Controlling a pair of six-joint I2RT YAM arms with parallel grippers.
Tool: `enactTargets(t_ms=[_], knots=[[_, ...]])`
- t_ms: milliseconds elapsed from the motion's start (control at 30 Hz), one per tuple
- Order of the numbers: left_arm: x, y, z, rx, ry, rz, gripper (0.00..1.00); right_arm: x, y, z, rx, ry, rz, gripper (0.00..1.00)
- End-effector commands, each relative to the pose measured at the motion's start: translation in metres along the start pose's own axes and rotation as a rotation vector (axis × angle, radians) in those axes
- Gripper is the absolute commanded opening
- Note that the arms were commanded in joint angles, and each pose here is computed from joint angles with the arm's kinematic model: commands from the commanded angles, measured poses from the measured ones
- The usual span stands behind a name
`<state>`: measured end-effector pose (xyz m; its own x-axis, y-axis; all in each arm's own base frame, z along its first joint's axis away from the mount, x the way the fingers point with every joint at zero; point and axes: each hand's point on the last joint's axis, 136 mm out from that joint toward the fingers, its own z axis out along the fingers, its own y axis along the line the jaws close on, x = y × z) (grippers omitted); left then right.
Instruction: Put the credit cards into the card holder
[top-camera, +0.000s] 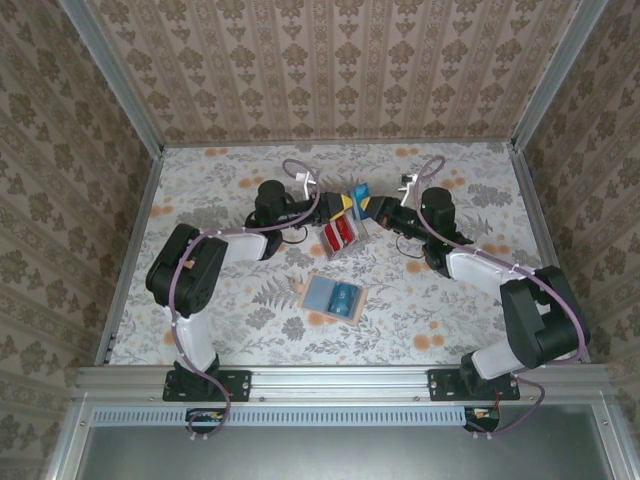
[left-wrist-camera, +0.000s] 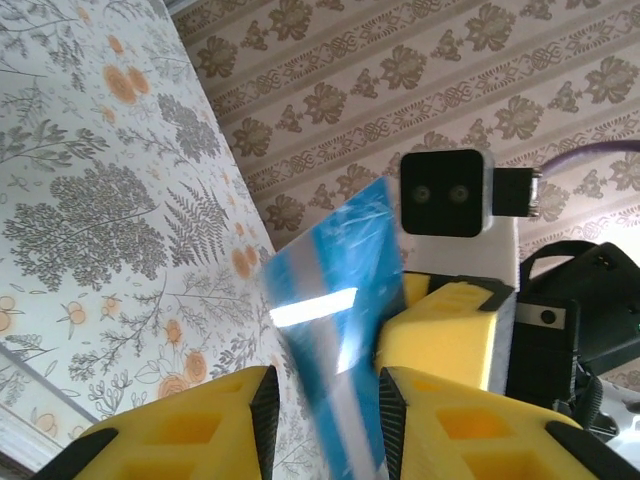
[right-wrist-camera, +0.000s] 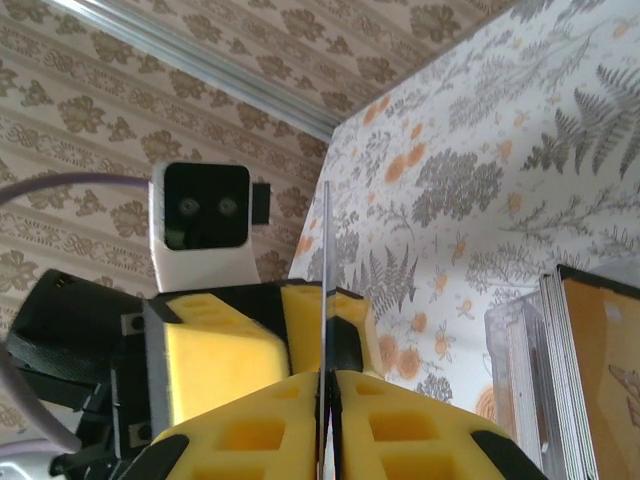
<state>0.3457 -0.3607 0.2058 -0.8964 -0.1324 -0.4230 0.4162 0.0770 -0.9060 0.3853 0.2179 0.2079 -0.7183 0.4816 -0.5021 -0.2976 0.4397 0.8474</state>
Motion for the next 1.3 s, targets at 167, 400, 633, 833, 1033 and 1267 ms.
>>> enactTargets(t_ms=[167,400,633,833,1033,1267], knots=[[-0.006,-0.024,0.004,0.042,0.012,0.081,0.34,0.005,0.015,0.011,-0.073,0.052,0.001,0.15],[-0.004,-0.02,0.003,0.023,0.015,0.09,0.08,0.007,0.007,0.01,-0.043,0.048,0.008,0.2],[-0.004,-0.005,-0.001,-0.018,0.015,0.066,0.06,0.006,-0.001,0.006,0.006,0.041,-0.001,0.38],[0.001,0.004,0.0,-0.045,0.081,0.043,0.04,0.007,-0.002,-0.003,-0.003,0.077,-0.029,0.42],[0.006,0.004,-0.002,-0.04,0.129,0.031,0.04,0.018,-0.007,-0.003,-0.027,0.241,-0.049,0.42],[0.007,-0.002,-0.001,-0.016,0.133,0.03,0.05,0.028,-0.013,0.002,-0.043,0.334,-0.025,0.41]])
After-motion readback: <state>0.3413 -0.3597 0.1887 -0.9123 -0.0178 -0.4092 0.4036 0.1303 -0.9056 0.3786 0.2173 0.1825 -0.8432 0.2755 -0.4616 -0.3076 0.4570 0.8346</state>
